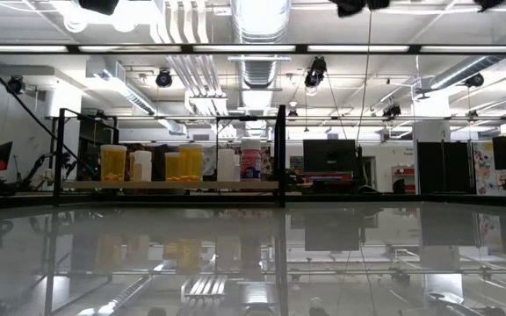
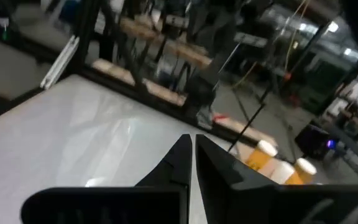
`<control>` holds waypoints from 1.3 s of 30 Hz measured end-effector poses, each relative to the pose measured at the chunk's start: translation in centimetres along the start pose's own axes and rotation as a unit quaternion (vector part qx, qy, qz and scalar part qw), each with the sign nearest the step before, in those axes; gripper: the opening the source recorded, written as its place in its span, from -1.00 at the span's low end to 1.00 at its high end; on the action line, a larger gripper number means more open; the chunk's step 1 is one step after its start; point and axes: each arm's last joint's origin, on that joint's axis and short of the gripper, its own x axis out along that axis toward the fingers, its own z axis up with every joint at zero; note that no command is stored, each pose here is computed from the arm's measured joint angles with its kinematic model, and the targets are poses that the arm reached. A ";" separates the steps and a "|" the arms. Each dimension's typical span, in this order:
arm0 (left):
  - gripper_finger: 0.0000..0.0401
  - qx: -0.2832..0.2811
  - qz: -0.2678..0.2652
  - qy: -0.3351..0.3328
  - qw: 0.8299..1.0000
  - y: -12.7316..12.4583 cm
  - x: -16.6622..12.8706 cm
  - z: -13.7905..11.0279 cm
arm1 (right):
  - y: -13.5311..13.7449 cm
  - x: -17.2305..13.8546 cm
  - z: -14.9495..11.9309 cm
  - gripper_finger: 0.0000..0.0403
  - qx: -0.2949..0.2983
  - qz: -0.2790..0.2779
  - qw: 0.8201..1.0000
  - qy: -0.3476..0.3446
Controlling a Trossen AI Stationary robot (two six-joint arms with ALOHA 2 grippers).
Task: Pick and place medicine bottles onto shelf by color
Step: Return to Home Position
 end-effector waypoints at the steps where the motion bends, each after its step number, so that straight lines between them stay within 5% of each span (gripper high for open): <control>1: -0.98 0.000 0.007 -0.003 1.000 0.1 -0.4 -0.2 | -0.3 -0.8 -0.5 -0.95 0.004 -0.004 1.000 -0.017; 19: -0.97 0.004 0.118 -0.062 0.991 0.0 -5.0 -7.1 | -4.3 -12.2 -7.7 -0.96 0.004 -0.090 0.990 -0.107; 25: -0.97 0.006 0.146 -0.143 0.979 -0.1 -7.1 -6.9 | -4.1 -14.5 -8.2 -0.96 -0.030 -0.106 0.982 -0.153; 39: -0.97 0.001 0.152 -0.126 0.980 -0.1 -6.7 -7.1 | -4.5 -18.6 -8.5 -0.96 -0.035 -0.198 0.952 -0.231</control>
